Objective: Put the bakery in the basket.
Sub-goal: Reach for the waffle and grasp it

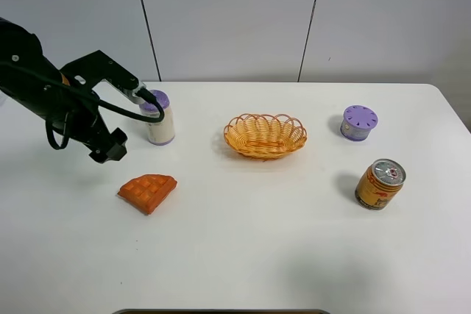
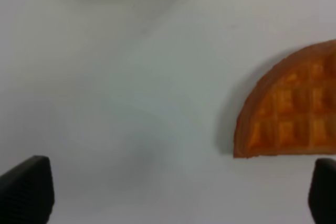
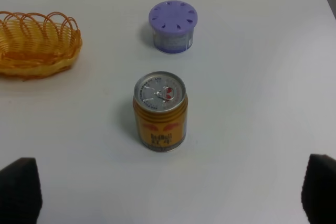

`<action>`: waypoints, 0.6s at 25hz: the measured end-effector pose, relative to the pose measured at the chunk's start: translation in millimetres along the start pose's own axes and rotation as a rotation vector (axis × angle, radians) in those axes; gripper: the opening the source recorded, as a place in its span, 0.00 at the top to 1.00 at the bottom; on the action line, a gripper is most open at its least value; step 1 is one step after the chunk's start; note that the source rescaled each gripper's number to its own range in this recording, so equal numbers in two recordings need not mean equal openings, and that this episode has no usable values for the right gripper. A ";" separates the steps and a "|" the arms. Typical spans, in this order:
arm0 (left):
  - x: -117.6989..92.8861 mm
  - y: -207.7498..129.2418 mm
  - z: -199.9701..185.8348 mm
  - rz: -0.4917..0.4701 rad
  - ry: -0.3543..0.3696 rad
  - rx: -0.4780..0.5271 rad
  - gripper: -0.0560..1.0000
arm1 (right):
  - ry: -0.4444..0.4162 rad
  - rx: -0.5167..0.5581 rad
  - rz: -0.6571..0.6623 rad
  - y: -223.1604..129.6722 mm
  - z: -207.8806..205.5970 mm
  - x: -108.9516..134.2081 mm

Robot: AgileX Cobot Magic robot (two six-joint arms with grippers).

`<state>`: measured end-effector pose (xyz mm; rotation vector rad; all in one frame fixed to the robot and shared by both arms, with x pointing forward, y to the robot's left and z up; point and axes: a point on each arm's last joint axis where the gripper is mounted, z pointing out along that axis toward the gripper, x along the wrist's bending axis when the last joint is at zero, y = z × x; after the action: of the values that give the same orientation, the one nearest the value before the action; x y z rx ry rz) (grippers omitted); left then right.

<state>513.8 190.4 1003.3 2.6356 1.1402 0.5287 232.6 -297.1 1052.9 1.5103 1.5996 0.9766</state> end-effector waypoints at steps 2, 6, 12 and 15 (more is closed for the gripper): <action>-1.5 1.3 10.2 -0.003 -0.013 0.011 0.00 | 0.000 0.000 0.000 0.0 0.0 0.0; -9.3 6.4 28.0 -0.013 -0.046 0.008 0.00 | 0.000 0.000 0.000 0.0 0.0 0.0; -26.2 11.2 46.3 -0.017 -0.088 0.028 0.00 | 0.000 0.000 0.000 0.0 0.0 0.0; -28.6 10.1 53.3 -0.026 -0.102 0.048 0.00 | 0.000 0.000 0.000 0.0 0.0 0.0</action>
<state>524.1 159.4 951.4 2.6506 1.1683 0.3616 232.6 -297.1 1052.9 1.5103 1.5996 0.9766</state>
